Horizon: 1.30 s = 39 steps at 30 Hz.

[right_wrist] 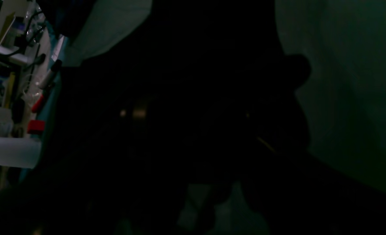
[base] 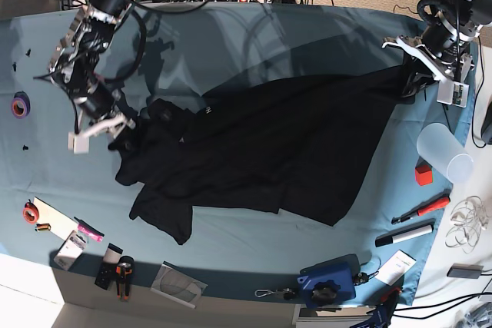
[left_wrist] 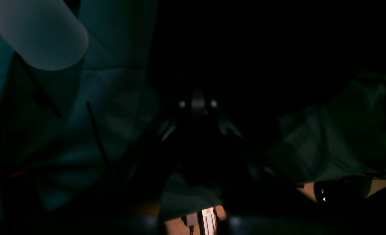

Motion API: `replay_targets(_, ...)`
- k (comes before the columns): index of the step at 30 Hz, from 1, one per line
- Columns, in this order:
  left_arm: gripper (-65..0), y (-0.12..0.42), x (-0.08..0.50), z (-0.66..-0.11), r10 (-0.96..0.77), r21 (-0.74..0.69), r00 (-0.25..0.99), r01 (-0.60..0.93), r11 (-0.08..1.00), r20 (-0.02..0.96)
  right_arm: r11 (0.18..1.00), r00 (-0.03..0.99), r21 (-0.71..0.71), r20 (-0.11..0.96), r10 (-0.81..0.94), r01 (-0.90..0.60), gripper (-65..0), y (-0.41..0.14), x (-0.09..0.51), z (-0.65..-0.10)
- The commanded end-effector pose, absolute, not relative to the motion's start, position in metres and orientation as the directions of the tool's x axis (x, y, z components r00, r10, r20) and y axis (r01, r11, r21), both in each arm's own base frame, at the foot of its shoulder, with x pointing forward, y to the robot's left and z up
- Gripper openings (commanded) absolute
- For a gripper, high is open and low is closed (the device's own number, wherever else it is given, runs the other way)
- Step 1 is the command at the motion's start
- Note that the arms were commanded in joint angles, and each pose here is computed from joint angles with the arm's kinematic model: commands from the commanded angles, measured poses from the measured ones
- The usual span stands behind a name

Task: Layout the t-shirt on the table in an organized manner, then fold the t-shirt properly
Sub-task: 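Grasp the t-shirt edge with the right gripper while the left holds, then lift the t-shirt high with both grippers and shake it out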

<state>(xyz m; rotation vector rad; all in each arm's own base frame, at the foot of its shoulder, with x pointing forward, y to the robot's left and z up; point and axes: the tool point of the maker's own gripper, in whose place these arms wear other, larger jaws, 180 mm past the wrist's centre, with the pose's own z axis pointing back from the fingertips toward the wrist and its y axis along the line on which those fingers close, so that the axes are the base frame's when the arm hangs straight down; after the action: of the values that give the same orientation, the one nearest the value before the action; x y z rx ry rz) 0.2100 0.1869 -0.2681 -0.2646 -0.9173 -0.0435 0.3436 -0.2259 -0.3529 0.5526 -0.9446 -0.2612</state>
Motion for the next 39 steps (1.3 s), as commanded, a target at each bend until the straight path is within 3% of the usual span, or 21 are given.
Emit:
replay_targets(1,-65.0,0.185,0.214,-0.258,0.070,-0.202,0.575,0.168,0.965,0.815,0.841,0.523,0.539,0.732,-0.436,-0.053,-37.5,-0.231,0.354,-0.335)
replay_targets(5,-65.0,0.185,0.214,-0.258,0.071,-0.202,0.575,0.168,0.965,0.815,0.854,0.536,0.519,0.733,-0.419,-0.043,-54.8,-0.233,0.353,-0.339)
replay_targets(9,-65.0,0.183,0.214,-0.255,0.049,-0.186,0.556,0.193,0.963,0.829,0.861,0.541,0.508,0.734,-0.410,-0.036,-64.6,-0.235,0.353,-0.341)
replay_targets(14,-65.0,0.178,0.213,-0.247,0.014,-0.156,0.491,0.248,0.956,0.871,0.862,0.536,0.505,0.738,-0.410,-0.036,-65.0,-0.236,0.353,-0.340)
replay_targets(27,-65.0,0.178,0.188,-0.265,0.020,-0.181,0.565,0.231,0.956,0.825,0.872,0.522,0.489,0.753,-0.400,-0.037,-65.0,-0.241,0.353,-0.332)
replay_targets(32,-65.0,0.178,0.188,-0.265,0.024,-0.183,0.565,0.227,0.957,0.825,0.913,0.444,0.406,0.825,-0.350,-0.034,-65.0,-0.266,0.348,-0.296)
replay_targets(39,-65.0,0.171,0.187,-0.268,0.087,-0.233,0.563,0.194,0.953,0.822,0.964,0.425,0.264,0.874,-0.238,-0.004,-65.0,-0.311,0.323,-0.271)
